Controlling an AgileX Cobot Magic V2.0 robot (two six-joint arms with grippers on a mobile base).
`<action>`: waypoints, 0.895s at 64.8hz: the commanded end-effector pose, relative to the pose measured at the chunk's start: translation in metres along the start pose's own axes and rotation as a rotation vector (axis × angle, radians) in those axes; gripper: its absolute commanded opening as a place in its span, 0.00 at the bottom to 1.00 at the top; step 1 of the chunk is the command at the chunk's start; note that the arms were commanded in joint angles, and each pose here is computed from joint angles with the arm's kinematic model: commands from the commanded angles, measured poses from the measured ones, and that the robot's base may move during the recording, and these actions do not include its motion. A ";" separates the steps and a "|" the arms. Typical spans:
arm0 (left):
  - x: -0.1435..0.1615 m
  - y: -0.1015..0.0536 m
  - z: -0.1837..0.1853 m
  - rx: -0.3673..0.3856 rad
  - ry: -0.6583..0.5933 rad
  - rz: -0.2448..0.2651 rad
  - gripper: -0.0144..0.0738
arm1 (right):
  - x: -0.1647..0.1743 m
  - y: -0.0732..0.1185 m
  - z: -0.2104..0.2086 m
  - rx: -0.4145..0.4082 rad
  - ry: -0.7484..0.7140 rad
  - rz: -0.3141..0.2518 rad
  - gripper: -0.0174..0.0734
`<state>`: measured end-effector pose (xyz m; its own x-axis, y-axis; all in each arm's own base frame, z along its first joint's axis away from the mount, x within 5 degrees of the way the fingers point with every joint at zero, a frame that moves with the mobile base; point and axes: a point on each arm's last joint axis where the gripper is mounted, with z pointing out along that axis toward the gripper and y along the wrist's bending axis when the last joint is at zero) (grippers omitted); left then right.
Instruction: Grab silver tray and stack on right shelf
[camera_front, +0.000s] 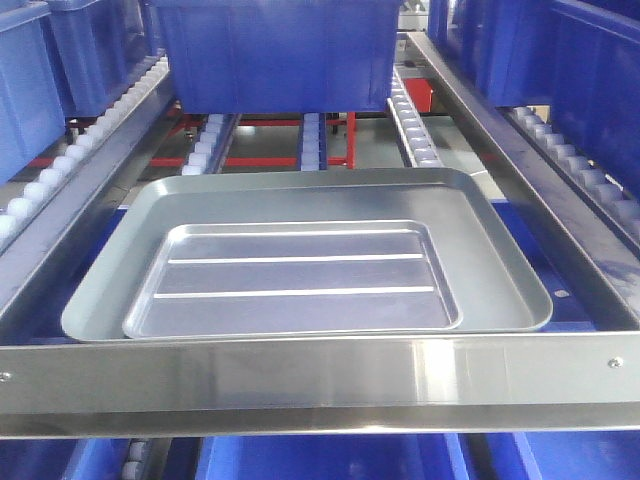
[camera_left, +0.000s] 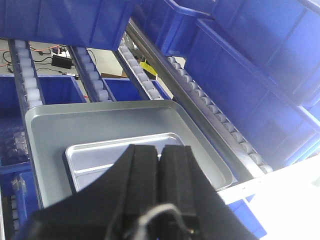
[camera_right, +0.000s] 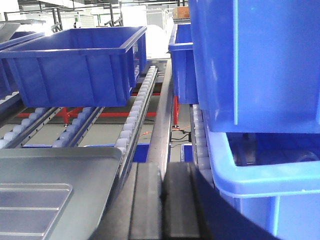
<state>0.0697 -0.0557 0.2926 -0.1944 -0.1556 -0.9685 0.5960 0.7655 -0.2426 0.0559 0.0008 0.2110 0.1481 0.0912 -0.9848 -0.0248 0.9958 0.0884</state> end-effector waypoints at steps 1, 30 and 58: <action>-0.015 -0.007 -0.001 0.053 -0.092 0.008 0.06 | -0.008 0.001 -0.002 -0.009 -0.098 -0.004 0.25; -0.013 -0.006 -0.002 0.050 -0.088 0.006 0.06 | -0.008 0.001 -0.002 -0.009 -0.098 -0.004 0.25; 0.035 0.027 -0.048 -0.399 -0.294 0.313 0.06 | -0.008 0.001 -0.002 -0.009 -0.098 -0.004 0.25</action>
<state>0.0448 -0.0160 0.2503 0.0968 0.0001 -0.9953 0.3262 0.9448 0.0318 0.0559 0.0008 0.2108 0.1460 0.0930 -0.9849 -0.0248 0.9956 0.0904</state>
